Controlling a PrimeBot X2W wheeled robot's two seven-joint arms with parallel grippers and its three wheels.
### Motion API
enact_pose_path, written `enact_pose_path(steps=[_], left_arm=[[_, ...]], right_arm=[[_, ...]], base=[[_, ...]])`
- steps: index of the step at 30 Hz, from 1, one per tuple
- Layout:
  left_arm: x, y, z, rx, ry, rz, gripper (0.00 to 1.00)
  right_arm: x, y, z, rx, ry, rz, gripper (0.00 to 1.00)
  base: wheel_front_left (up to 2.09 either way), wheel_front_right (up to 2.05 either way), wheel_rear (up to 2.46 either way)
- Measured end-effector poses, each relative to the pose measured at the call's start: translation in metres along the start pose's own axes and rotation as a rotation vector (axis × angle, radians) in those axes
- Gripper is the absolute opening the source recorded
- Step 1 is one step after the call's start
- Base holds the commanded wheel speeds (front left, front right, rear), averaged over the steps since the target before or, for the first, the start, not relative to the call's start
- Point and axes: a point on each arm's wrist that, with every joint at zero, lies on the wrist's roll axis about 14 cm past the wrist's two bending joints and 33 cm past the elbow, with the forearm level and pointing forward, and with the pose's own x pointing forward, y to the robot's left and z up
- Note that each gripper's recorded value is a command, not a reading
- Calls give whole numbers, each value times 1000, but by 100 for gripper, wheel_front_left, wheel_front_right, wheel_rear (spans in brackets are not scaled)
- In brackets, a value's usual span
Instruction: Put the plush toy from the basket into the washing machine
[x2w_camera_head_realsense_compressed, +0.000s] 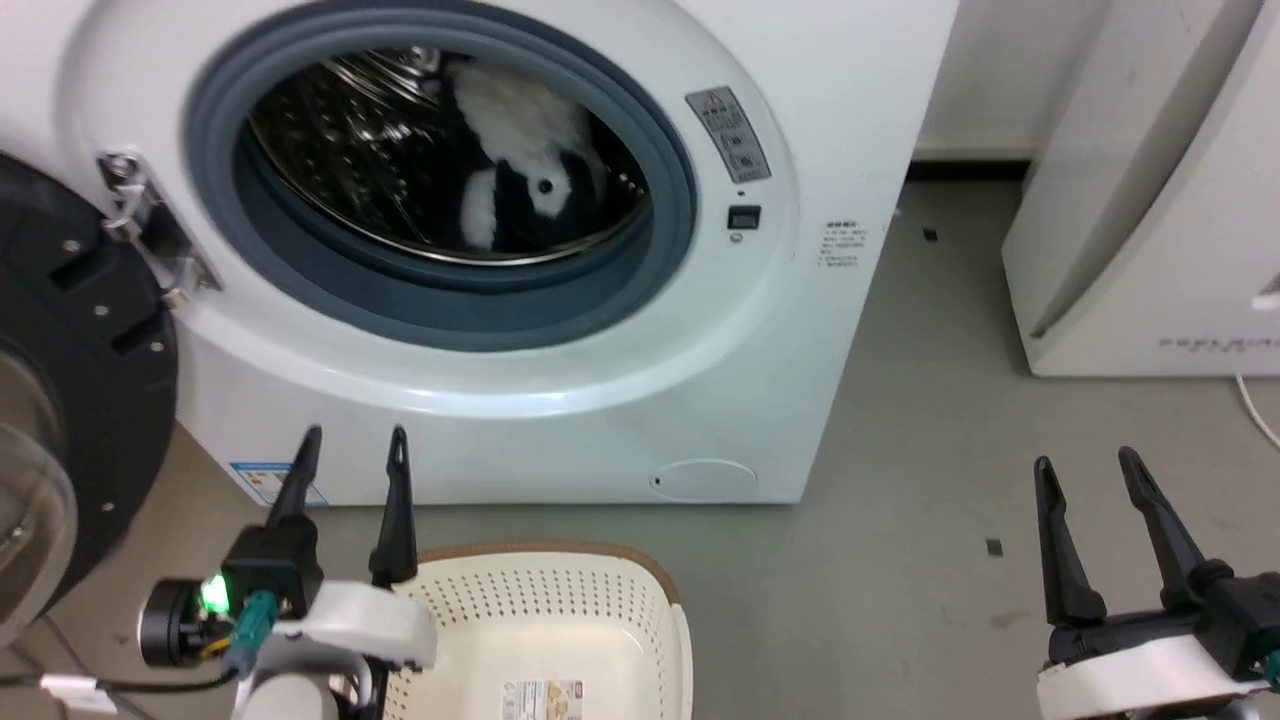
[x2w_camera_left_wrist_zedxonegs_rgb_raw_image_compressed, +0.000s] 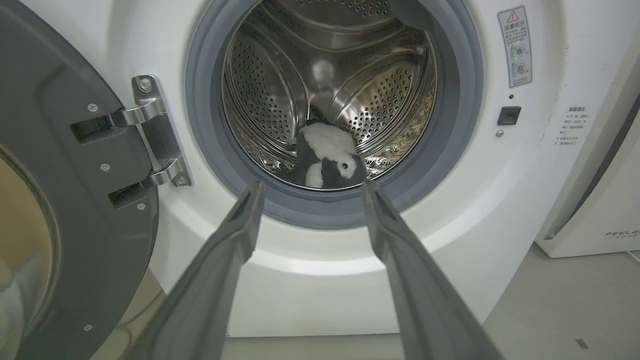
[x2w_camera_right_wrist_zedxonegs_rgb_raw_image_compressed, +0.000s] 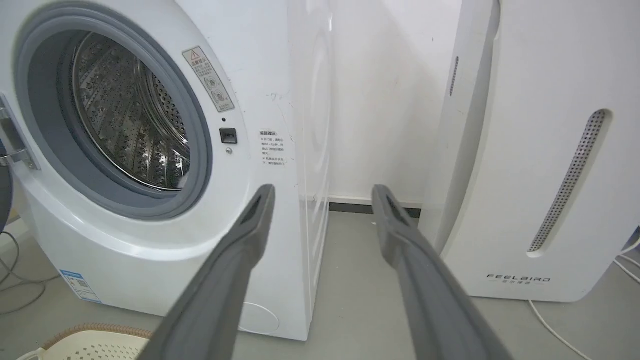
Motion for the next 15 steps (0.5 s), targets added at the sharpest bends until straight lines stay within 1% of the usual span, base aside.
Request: enact_pose_path(steps=[8, 15], left_arm=[[-35, 13, 1, -14, 8, 47, 100], [-46, 17, 5, -18, -1, 60, 100]], right_arm=[[-11, 11, 23, 0, -64, 35, 100], [-12, 15, 31, -1, -87, 47, 100]], base=[[0, 0, 0], [0, 0, 0]])
